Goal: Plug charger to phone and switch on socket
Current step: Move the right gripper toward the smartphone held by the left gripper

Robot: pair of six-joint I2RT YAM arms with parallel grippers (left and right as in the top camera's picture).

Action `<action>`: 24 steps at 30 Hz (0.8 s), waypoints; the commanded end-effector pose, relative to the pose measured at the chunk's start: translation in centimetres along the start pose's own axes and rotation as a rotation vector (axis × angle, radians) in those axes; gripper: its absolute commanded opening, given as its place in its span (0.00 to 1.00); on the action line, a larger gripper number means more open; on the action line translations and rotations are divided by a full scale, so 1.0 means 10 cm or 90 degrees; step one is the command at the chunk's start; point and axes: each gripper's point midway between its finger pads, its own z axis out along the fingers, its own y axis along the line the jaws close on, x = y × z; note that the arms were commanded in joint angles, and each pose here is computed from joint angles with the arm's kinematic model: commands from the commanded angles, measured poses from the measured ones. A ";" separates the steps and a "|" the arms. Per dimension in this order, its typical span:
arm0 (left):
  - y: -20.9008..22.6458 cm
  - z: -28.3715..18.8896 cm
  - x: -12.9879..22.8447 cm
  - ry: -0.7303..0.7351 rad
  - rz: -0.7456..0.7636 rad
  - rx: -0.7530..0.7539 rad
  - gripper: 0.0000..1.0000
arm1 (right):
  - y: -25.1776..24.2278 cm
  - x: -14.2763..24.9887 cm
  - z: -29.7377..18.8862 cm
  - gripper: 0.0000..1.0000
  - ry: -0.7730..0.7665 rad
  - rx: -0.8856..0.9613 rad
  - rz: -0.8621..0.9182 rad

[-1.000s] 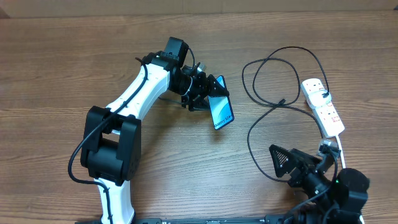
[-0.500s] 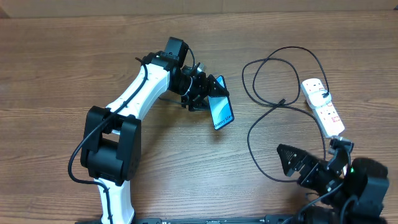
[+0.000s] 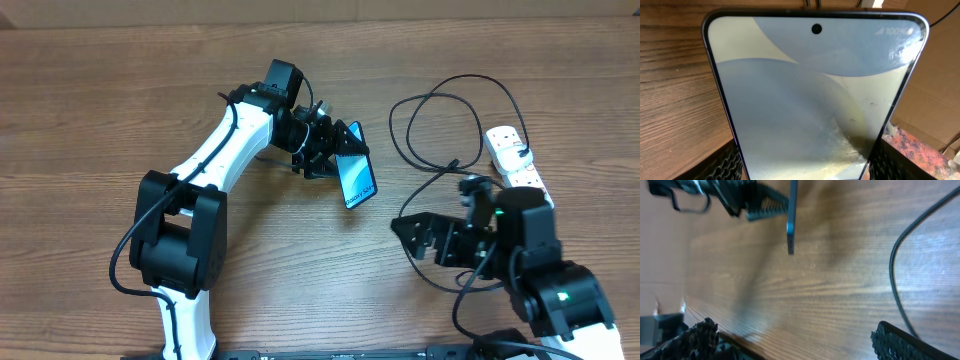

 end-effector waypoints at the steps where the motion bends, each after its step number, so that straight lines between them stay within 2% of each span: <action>1: -0.14 -0.02 0.02 0.016 0.022 0.036 0.38 | 0.00 -0.01 0.01 0.99 -0.020 0.055 0.018; 8: -0.14 -0.02 0.02 0.016 0.022 0.036 0.38 | 0.13 0.20 0.08 1.00 -0.026 0.100 0.033; 14: -0.15 -0.02 0.03 0.019 0.022 0.040 0.38 | 0.03 0.16 -0.04 1.00 -0.188 0.220 0.041; 19: -0.18 -0.03 0.04 0.025 0.023 0.049 0.39 | 0.24 0.23 -0.09 0.99 -0.245 0.190 -0.005; 24: -0.18 -0.03 0.05 0.026 0.022 0.050 0.39 | 0.33 0.34 -0.01 1.00 -0.236 0.191 -0.052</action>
